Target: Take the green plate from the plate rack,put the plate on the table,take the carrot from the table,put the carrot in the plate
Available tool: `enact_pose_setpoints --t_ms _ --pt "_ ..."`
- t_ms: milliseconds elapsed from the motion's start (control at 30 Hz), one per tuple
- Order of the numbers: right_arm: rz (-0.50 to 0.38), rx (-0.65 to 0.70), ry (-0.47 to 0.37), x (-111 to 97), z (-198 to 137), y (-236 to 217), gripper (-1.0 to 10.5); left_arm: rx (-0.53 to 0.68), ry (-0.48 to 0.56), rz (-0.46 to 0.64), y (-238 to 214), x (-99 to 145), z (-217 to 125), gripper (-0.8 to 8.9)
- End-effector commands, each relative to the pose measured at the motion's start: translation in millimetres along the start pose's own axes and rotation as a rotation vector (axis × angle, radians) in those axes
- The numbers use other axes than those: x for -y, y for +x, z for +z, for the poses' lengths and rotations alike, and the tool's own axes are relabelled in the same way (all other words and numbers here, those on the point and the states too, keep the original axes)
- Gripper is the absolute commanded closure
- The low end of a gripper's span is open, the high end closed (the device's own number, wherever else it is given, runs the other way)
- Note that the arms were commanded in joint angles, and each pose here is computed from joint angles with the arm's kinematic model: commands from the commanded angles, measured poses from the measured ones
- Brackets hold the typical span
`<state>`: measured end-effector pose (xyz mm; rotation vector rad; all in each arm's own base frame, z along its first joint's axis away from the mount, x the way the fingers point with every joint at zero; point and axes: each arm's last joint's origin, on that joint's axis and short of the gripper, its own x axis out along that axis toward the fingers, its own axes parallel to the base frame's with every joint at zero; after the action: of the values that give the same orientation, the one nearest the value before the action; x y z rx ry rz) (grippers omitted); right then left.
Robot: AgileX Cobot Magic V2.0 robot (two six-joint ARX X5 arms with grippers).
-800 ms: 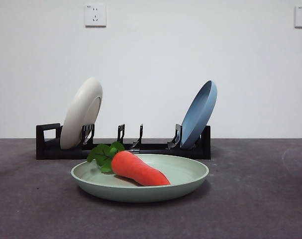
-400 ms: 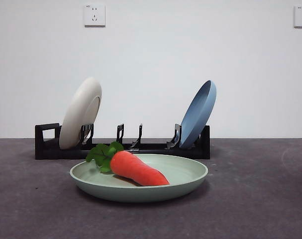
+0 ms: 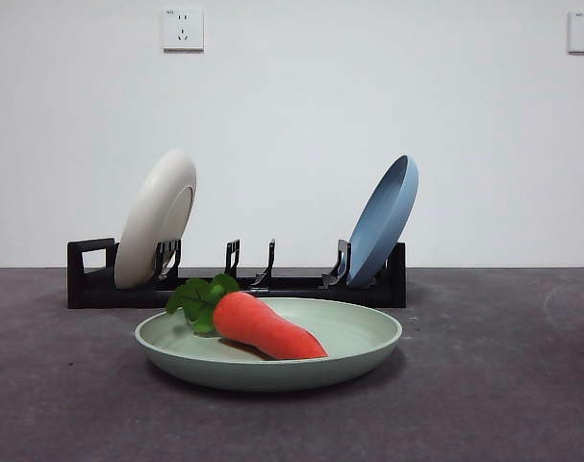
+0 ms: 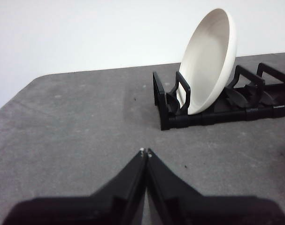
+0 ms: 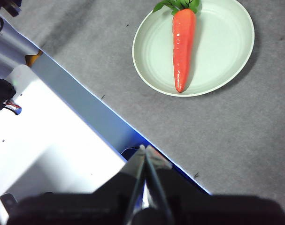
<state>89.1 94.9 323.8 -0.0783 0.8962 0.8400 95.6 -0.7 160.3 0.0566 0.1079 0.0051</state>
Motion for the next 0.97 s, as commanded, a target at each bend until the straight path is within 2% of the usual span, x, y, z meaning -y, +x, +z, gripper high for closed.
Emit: enact_pose_setpoints --t_ms 33,267,967 --pt "-0.002 -0.001 -0.009 0.2 -0.8 1.1 9.4 -0.019 -0.026 0.0 2.1 0.2 -8.0 8.16" --pt "-0.002 -0.002 -0.009 0.2 -0.8 1.2 9.4 -0.078 -0.028 -0.005 1.8 0.6 -13.6 8.16" --pt "-0.002 -0.002 -0.009 0.2 -0.8 1.2 9.4 -0.073 -0.027 -0.001 1.8 0.5 -13.1 8.16"
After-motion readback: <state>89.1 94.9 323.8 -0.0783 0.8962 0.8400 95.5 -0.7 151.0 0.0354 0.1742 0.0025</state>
